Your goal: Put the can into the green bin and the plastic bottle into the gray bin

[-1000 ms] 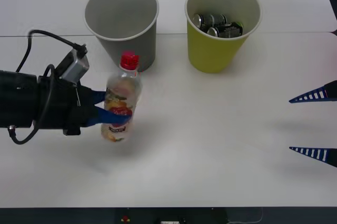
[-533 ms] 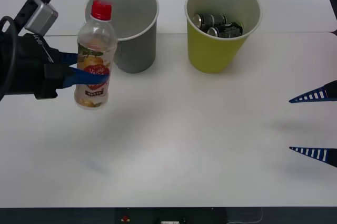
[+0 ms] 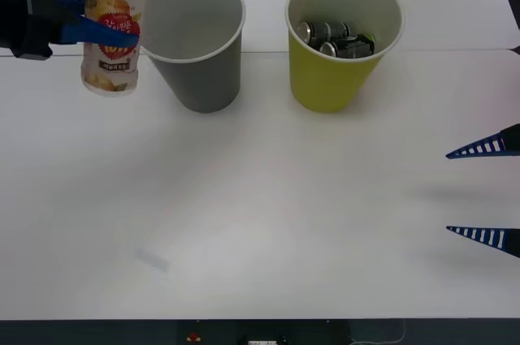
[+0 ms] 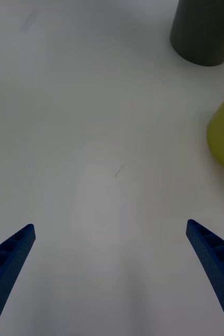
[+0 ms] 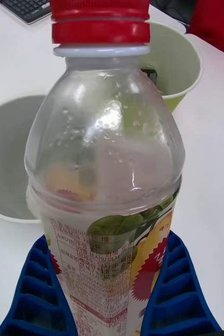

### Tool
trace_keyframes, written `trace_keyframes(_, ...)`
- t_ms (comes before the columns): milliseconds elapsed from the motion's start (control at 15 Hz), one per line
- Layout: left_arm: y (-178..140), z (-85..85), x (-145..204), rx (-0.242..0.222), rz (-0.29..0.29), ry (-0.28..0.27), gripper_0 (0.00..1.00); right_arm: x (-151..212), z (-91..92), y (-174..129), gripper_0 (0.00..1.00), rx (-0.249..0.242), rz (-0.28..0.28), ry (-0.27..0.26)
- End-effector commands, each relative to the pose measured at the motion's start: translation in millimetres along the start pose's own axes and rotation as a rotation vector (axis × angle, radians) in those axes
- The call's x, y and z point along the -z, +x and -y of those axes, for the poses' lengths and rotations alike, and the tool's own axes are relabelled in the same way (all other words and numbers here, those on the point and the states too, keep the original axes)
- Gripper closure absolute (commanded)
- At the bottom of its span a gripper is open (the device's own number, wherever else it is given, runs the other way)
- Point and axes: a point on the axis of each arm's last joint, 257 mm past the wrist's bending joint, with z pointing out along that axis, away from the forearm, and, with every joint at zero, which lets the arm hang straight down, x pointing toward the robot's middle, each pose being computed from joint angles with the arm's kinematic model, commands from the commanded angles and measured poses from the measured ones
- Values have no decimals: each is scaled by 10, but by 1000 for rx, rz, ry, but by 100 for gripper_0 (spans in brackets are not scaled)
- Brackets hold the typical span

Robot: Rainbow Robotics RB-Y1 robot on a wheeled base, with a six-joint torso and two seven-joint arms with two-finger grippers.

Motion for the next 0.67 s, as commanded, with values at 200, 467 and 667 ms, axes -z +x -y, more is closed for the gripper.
trace_keyframes(200, -237, -267, -227, 19, -37, -11, 100, 0, 0, 0, 0, 0, 0, 0)
trace_keyframes(467, -463, -456, -500, 69, -84, -28, 100, 0, 0, 0, 0, 0, 0, 0)
trace_keyframes(667, -558, -705, -715, 64, -125, -93, 100, 0, 0, 0, 0, 0, 0, 0)
